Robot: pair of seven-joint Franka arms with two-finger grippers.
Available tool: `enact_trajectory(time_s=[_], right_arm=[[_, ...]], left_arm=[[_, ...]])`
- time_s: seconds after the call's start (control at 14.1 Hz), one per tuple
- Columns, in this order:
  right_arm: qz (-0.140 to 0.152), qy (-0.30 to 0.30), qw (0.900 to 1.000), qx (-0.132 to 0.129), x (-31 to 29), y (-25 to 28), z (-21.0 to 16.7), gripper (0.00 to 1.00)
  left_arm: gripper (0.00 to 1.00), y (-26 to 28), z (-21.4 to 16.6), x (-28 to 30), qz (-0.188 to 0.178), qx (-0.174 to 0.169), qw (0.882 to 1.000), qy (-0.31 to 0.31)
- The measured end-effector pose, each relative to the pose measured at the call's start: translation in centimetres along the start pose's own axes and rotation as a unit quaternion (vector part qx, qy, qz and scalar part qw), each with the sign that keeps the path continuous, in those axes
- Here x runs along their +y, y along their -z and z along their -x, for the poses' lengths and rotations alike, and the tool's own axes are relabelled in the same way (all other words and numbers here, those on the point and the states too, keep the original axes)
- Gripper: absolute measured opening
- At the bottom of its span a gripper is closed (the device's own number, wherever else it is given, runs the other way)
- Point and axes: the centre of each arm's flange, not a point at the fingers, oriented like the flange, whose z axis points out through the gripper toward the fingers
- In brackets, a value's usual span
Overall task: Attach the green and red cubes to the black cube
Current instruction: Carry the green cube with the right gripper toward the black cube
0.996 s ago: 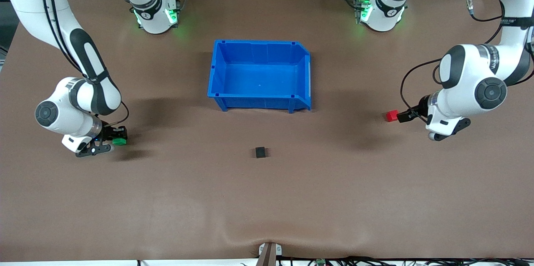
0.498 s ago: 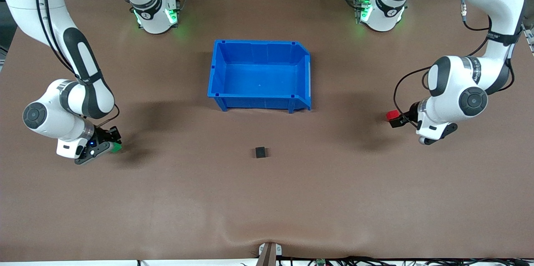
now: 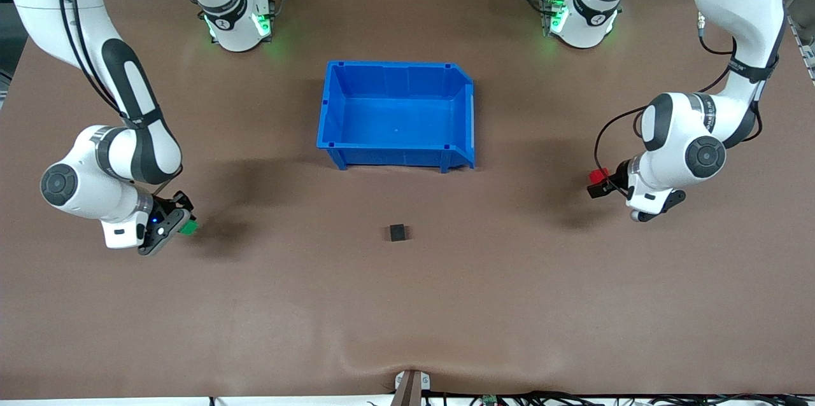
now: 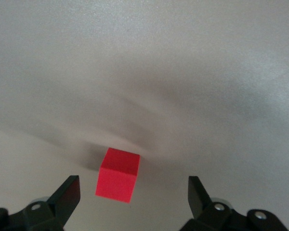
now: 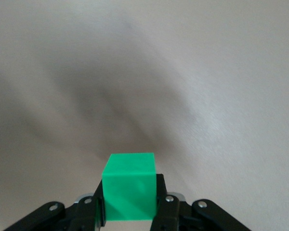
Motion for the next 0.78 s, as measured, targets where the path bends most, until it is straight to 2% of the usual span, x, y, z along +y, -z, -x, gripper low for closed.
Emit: enact_trajectory(time_s=[0.07, 0.14, 0.21, 0.5, 0.78], right_arm=[[-0.002, 0.024, 1.000, 0.001, -0.3, 0.3, -0.8, 0.40], [0.001, 0.046, 0.999, 0.004, -0.5, 0.7, -1.8, 0.40], [0.004, 0.065, 0.998, 0.009, -0.8, 1.2, -2.9, 0.40], [0.004, 0.133, 0.990, 0.036, -3.8, 2.3, -9.3, 0.40], [-0.006, 0.197, 0.979, 0.053, -7.6, 0.3, -16.8, 0.40]], left_arm=[[0.96, -0.3, -0.2, -0.3, -0.002, 0.000, 1.000, 0.001], [0.89, -0.5, -0.4, -0.8, -0.006, 0.001, 1.000, 0.001], [0.87, -0.7, -0.7, -1.5, -0.012, 0.002, 1.000, 0.000], [0.88, -1.2, -0.8, -2.3, -0.019, 0.001, 1.000, -0.001], [0.86, -1.4, -0.6, -2.1, -0.017, 0.002, 1.000, -0.004]])
